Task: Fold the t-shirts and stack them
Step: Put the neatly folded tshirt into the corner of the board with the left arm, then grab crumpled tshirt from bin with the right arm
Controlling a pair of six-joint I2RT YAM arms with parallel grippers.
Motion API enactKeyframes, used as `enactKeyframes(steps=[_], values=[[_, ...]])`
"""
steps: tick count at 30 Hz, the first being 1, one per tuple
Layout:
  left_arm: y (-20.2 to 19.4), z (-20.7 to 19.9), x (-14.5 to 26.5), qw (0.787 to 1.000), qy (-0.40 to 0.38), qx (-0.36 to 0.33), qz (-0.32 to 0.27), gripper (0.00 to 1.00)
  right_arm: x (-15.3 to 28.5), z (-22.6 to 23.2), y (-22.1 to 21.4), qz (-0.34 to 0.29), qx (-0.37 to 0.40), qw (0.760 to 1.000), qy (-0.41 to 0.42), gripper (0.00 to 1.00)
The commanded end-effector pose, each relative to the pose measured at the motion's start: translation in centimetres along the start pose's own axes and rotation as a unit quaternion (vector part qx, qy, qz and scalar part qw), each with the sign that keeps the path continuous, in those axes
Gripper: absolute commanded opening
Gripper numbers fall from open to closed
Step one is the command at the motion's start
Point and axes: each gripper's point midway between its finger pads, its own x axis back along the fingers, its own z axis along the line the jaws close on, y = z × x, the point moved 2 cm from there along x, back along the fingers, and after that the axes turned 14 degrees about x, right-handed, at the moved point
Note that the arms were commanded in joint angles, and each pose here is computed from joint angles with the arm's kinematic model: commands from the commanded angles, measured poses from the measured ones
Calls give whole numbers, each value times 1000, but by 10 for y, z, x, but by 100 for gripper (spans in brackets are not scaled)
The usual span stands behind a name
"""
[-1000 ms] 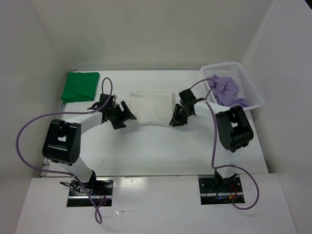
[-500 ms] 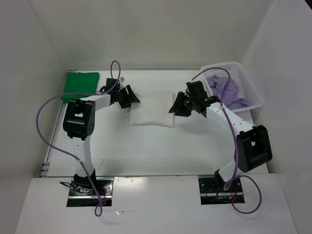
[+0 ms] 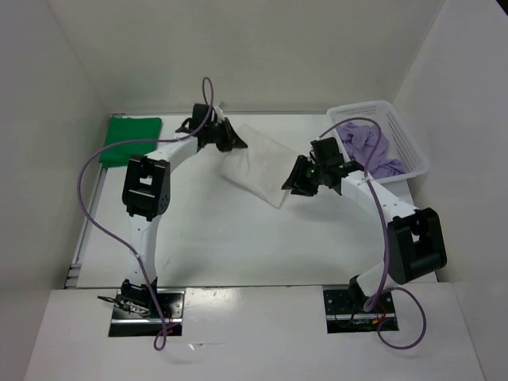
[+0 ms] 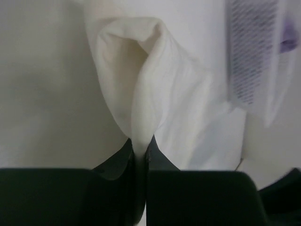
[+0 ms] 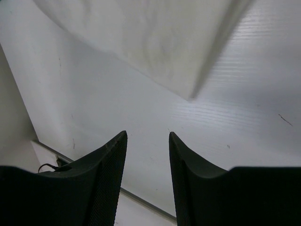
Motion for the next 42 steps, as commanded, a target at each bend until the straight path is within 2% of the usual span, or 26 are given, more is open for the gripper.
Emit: enactKeyframes(steps=[1, 2, 4, 5, 8, 9, 10, 12, 13, 15, 16, 17, 21, 26, 29, 31, 32, 33, 34, 35, 36, 37, 38, 39, 41, 42], values=[[84, -80, 68, 991, -93, -25, -95, 1, 16, -1, -1, -14, -2, 1000, 9, 47], [111, -75, 91, 987, -95, -16, -126, 1, 17, -4, -4, -11, -6, 1000, 9, 47], [139, -75, 126, 982, -99, -15, -163, 1, 15, -7, -9, -5, -4, 1000, 6, 47], [162, -65, 158, 976, -96, -9, -197, 1, 14, -9, -13, -1, -6, 1000, 4, 47], [191, -46, 211, 963, -96, 12, -251, 1, 13, -8, -18, 7, -7, 1000, 12, 47], [200, -5, 229, 958, -72, 49, -274, 3, 12, -8, -20, 14, -9, 1000, 15, 47], [203, 4, 250, 949, -62, 60, -304, 8, 12, -7, -20, 15, -9, 1000, 19, 47], [210, 47, 286, 927, -50, 110, -356, 25, 9, -8, -20, 15, -4, 1000, 19, 47], [185, 82, 285, 920, -29, 158, -358, 53, 7, -8, -22, 22, -6, 1000, 21, 47], [176, 126, 310, 878, -2, 226, -421, 71, 7, -7, -23, 25, -2, 999, 27, 47], [149, 146, 311, 866, 10, 251, -432, 79, 4, -9, -24, 29, -3, 999, 25, 47], [140, 157, 315, 851, 18, 276, -447, 100, 5, -7, -25, 32, -4, 999, 30, 47], [99, 166, 305, 860, 25, 296, -415, 100, 5, -5, -20, 24, 5, 999, 34, 50], [60, 160, 325, 846, 74, 316, -424, 100, 12, -4, 0, -2, 10, 1000, 11, 55], [33, 157, 342, 826, 100, 331, -446, 100, 17, 3, 26, -28, 16, 999, 0, 55], [20, 155, 339, 831, 101, 340, -428, 100, 18, -1, 45, -46, 13, 999, -24, 53], [10, 154, 324, 843, 101, 338, -407, 100, 28, 0, 69, -74, 12, 997, -34, 50], [9, 140, 315, 863, 74, 315, -388, 98, 33, -10, 86, -101, 11, 993, -64, 33], [2, 124, 294, 889, 62, 283, -355, 93, 43, -29, 112, -128, -3, 988, -90, 24], [-3, 111, 281, 905, 58, 260, -332, 88, 49, -46, 125, -139, -19, 984, -112, 16], [2, 87, 272, 920, 45, 220, -320, 78, 56, -63, 138, -152, -30, 979, -134, 4], [-2, 68, 262, 936, 39, 173, -304, 59, 60, -86, 158, -171, -40, 970, -167, 2], [-20, 43, 238, 955, 31, 135, -263, 53, 69, -118, 169, -180, -61, 961, -202, 2], [-25, 23, 229, 964, 16, 105, -243, 49, 80, -140, 184, -199, -69, 946, -248, 2], [-56, -4, 202, 982, -2, 45, -182, 46, 78, -191, 186, -187, -105, 930, -298, 3], [-69, -8, 192, 988, -8, 33, -152, 46, 79, -204, 187, -188, -115, 925, -310, 18]])
